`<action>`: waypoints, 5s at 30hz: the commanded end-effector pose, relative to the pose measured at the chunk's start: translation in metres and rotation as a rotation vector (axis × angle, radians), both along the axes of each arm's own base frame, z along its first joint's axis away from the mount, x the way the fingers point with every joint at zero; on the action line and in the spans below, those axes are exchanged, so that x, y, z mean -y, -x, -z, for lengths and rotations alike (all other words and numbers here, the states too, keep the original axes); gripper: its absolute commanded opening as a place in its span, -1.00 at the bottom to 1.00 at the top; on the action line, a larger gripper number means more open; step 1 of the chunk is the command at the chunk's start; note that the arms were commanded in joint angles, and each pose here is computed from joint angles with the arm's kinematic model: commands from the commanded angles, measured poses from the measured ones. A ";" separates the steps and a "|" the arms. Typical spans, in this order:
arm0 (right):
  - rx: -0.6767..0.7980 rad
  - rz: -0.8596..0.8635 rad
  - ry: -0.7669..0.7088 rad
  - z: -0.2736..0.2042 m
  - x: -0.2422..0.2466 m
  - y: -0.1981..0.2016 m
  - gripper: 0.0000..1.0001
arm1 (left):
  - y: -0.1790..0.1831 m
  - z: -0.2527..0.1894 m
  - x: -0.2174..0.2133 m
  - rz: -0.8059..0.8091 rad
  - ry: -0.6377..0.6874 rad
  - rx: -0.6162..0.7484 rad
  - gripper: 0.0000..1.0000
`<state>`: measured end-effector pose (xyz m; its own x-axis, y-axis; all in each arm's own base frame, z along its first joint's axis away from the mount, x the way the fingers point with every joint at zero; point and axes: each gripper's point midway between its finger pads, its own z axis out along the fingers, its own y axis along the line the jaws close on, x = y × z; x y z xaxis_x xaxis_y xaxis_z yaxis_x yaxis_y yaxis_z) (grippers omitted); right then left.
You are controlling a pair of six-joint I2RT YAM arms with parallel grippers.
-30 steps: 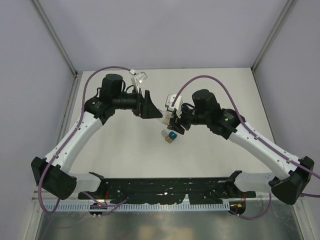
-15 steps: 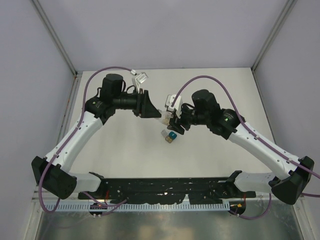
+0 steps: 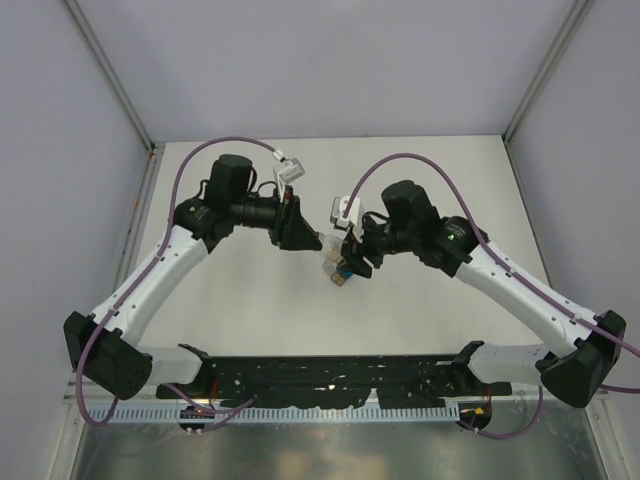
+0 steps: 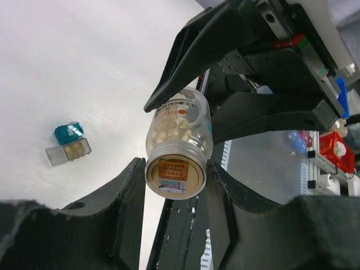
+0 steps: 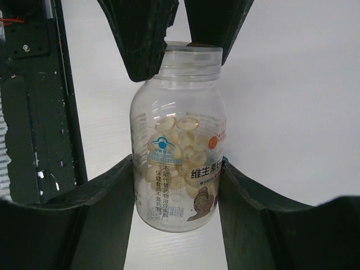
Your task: Sort the pills into containers
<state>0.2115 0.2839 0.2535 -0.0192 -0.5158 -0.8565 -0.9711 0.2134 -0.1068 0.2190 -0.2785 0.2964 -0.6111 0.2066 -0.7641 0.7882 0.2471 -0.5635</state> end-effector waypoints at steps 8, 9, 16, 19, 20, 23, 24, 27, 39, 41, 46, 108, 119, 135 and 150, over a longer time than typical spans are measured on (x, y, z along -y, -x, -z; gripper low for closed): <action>-0.140 -0.268 -0.176 -0.036 -0.023 0.034 -0.88 | 0.044 0.011 -0.003 0.218 0.056 0.382 -0.96; -0.166 -0.293 -0.190 -0.039 -0.022 0.039 -0.88 | 0.047 0.011 -0.004 0.228 0.059 0.410 -0.84; -0.214 -0.303 -0.181 -0.033 -0.022 0.038 -0.88 | 0.042 0.012 -0.007 0.176 0.031 0.436 0.16; -0.212 -0.295 -0.174 -0.030 -0.021 0.037 -0.88 | 0.034 0.004 -0.008 0.129 0.016 0.432 0.62; -0.208 -0.289 -0.168 -0.028 -0.021 0.035 -0.89 | 0.033 0.001 -0.009 0.118 0.016 0.429 0.76; -0.202 -0.275 -0.155 -0.022 -0.019 0.034 -0.89 | 0.025 -0.008 -0.013 0.067 0.022 0.391 0.99; -0.192 -0.263 -0.150 -0.021 -0.018 0.031 -0.88 | 0.023 -0.012 -0.014 0.051 0.030 0.373 0.99; -0.176 -0.242 -0.138 -0.017 -0.016 0.029 -0.88 | 0.016 -0.024 -0.019 0.004 0.065 0.323 0.99; 0.022 -0.051 -0.071 -0.019 -0.014 -0.002 -0.88 | -0.009 -0.035 -0.017 -0.147 0.107 0.041 0.99; 0.046 -0.026 -0.067 -0.021 -0.013 -0.006 -0.89 | -0.014 -0.033 -0.018 -0.170 0.110 0.015 0.99; 0.097 0.034 -0.049 -0.022 -0.009 -0.015 -0.89 | -0.025 -0.037 -0.018 -0.193 0.131 -0.056 0.99; -0.115 -0.165 -0.185 -0.043 -0.023 0.011 -0.89 | 0.029 -0.005 -0.003 0.163 0.169 0.071 -1.00; -0.202 -0.264 -0.189 -0.039 -0.025 0.027 -0.88 | 0.045 -0.003 -0.010 0.166 0.130 0.289 0.15; 0.036 -0.067 -0.088 -0.030 -0.015 0.001 -0.89 | -0.004 -0.045 -0.020 -0.128 0.144 0.024 0.99; 0.220 0.149 -0.026 -0.035 -0.006 -0.034 -0.88 | -0.022 -0.025 -0.010 -0.148 0.108 -0.216 0.62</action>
